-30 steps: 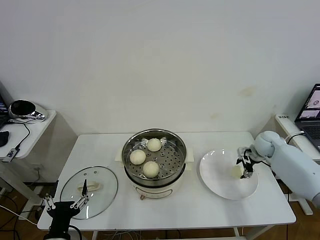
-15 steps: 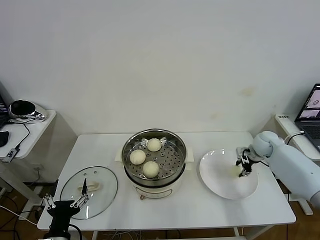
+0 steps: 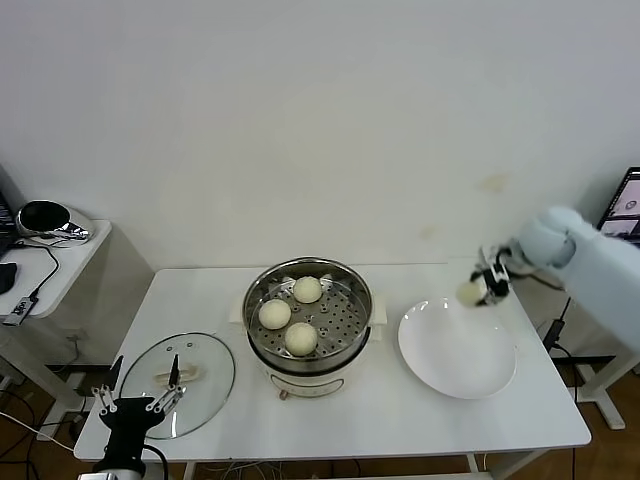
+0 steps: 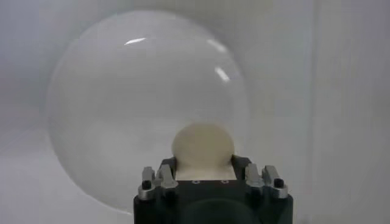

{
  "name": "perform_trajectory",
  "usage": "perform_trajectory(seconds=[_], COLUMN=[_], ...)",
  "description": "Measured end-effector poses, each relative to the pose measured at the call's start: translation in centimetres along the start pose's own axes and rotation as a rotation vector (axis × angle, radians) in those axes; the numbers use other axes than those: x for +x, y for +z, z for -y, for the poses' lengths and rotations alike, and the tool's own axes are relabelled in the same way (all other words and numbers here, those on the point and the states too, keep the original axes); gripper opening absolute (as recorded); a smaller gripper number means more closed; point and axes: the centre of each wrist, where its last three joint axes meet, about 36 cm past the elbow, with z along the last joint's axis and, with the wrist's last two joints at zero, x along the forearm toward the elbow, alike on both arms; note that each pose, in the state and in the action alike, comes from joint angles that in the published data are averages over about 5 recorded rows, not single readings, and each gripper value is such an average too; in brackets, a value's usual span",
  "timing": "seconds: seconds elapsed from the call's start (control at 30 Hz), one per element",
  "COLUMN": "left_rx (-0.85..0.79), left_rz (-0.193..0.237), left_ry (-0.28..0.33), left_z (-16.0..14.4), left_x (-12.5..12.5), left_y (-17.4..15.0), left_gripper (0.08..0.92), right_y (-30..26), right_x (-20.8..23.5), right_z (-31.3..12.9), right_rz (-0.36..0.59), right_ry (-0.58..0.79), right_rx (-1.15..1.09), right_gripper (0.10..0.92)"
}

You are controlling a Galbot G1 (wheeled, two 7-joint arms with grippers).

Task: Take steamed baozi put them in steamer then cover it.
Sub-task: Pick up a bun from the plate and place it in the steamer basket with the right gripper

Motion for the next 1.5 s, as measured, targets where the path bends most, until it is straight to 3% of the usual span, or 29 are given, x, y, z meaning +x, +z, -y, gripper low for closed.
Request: perform_trajectory(seconds=[0.23,0.5,0.9,1.5], left_rx=[0.001,0.006,0.021,0.028], left_rz=[0.0,-0.001,0.01,0.011], left_ry=[0.01,0.005,-0.01,-0.015], left_z=[0.2,0.2,0.1,0.2], left_x=[-0.1,-0.1,-0.2,-0.5], left_y=[0.1,0.0,-0.3,0.0], left_gripper=[0.823,0.823,0.823,0.823], right_y=[-8.3,-16.5,-24.1,-27.2], right_x=[6.2,7.2,2.1,-5.7], right_z=[2.2,2.0,0.8,-0.1], right_rz=[0.106,0.197,0.184,0.121], right_ry=[0.057,0.009,-0.078,-0.125], right_rx=[0.068,0.064,0.012,-0.049], right_gripper=[0.585,0.593,0.593,0.594])
